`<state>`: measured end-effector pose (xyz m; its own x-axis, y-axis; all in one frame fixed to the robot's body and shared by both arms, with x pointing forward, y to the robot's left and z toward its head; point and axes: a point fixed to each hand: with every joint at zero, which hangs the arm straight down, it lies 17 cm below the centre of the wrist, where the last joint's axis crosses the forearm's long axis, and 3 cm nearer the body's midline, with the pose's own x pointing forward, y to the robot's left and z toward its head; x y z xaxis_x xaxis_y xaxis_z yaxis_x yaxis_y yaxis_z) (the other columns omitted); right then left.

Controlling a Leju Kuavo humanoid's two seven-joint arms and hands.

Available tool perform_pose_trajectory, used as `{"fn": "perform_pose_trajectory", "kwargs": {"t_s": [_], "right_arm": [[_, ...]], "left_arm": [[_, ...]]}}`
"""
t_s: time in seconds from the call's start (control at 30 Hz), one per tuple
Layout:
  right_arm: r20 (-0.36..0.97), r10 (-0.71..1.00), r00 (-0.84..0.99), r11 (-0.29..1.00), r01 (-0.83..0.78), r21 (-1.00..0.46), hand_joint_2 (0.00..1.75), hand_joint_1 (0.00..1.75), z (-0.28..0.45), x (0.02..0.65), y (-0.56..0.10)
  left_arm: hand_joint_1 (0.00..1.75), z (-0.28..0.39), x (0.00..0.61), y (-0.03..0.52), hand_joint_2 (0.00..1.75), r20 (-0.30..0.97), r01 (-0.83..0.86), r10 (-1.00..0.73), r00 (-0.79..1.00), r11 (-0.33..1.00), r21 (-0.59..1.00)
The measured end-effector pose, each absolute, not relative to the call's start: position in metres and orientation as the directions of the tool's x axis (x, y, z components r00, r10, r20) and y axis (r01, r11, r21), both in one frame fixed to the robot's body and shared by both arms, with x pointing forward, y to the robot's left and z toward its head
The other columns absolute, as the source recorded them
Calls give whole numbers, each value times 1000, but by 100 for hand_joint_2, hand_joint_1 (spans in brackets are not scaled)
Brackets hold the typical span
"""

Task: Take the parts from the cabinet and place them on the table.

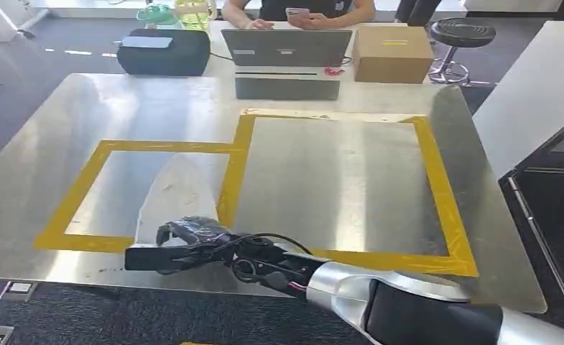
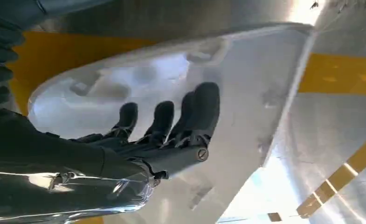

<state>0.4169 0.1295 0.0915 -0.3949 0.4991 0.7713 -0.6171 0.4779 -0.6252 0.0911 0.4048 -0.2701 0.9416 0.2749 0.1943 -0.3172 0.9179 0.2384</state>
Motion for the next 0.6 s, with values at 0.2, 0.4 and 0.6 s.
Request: {"fn": "perform_pose_trajectory", "kwargs": {"t_s": [0.2, 0.4, 0.6], "right_arm": [[770, 498, -399, 475, -618, -627, 0, 0, 91, 415, 130], [783, 472, -404, 515, -594, -618, 0, 0, 97, 419, 128], [787, 460, -412, 529, -584, -615, 0, 0, 101, 420, 128]], "left_arm": [[0, -270, 91, 405, 0, 194, -317, 275, 942, 918, 239], [0, -270, 91, 405, 0, 194, -315, 273, 942, 918, 239], [0, -270, 91, 405, 0, 194, -315, 273, 942, 918, 239]]}}
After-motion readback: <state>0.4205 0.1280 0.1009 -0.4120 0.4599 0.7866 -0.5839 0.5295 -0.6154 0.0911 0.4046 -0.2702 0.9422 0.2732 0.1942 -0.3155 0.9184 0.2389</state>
